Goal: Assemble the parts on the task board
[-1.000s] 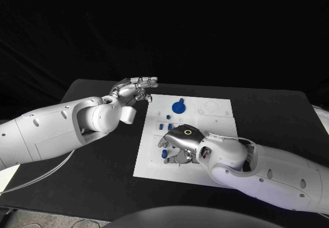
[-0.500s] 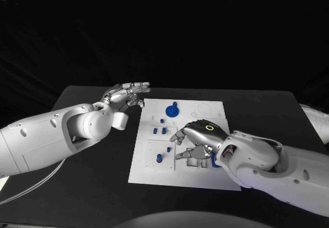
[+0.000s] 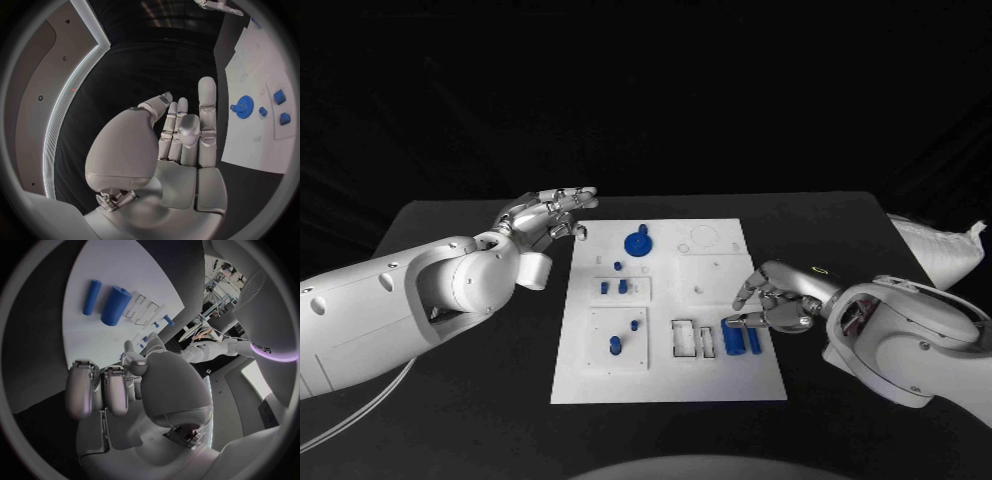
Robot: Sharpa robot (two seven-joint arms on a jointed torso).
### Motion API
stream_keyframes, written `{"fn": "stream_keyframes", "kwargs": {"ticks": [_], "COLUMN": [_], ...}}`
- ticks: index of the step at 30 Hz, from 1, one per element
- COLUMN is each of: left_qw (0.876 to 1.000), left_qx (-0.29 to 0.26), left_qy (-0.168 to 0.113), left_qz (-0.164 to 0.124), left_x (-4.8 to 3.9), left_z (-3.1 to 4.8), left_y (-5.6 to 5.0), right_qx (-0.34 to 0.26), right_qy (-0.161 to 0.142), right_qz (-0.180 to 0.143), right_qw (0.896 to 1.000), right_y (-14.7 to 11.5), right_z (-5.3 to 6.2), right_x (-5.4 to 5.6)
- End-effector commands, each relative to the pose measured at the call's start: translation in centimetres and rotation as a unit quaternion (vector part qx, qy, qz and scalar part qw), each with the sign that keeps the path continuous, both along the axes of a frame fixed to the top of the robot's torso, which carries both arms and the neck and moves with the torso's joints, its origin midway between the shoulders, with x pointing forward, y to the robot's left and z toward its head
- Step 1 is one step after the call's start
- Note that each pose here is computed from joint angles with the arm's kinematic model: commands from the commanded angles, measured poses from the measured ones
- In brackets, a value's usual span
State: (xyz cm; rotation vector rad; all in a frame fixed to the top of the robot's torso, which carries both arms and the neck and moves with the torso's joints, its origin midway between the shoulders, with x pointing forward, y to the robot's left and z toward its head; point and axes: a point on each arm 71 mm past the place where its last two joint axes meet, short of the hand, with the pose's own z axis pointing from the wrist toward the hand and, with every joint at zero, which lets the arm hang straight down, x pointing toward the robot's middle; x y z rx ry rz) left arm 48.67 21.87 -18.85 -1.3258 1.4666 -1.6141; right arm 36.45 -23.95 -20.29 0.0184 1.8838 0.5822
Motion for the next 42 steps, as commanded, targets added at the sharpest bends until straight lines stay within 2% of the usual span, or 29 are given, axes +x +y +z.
{"fn": "stream_keyframes", "kwargs": {"ticks": [1,9,22,33,42], "left_qw": [1.000,1.000,1.000,1.000,1.000], "left_qx": [-0.005,-0.005,-0.005,-0.005,-0.005], "left_qy": [-0.004,-0.004,-0.004,-0.003,-0.003], "left_qz": [-0.013,-0.014,-0.014,-0.014,-0.014], "left_x": [-0.08,-0.05,-0.07,-0.09,-0.10], "left_z": [0.09,0.00,-0.03,-0.03,-0.04], "left_y": [-0.3,-0.4,-0.3,-0.3,-0.3], "right_qx": [-0.036,-0.063,-0.083,-0.106,-0.101], "right_qy": [0.024,0.034,0.056,0.055,0.056], "right_qz": [-0.055,-0.072,-0.054,-0.041,-0.037], "right_qw": [0.998,0.995,0.993,0.992,0.993], "right_y": [-1.0,-0.8,0.8,1.5,2.5], "right_z": [-0.5,-1.5,-3.5,-4.4,-5.4], "right_x": [-0.1,-0.4,-0.4,0.1,0.3]}}
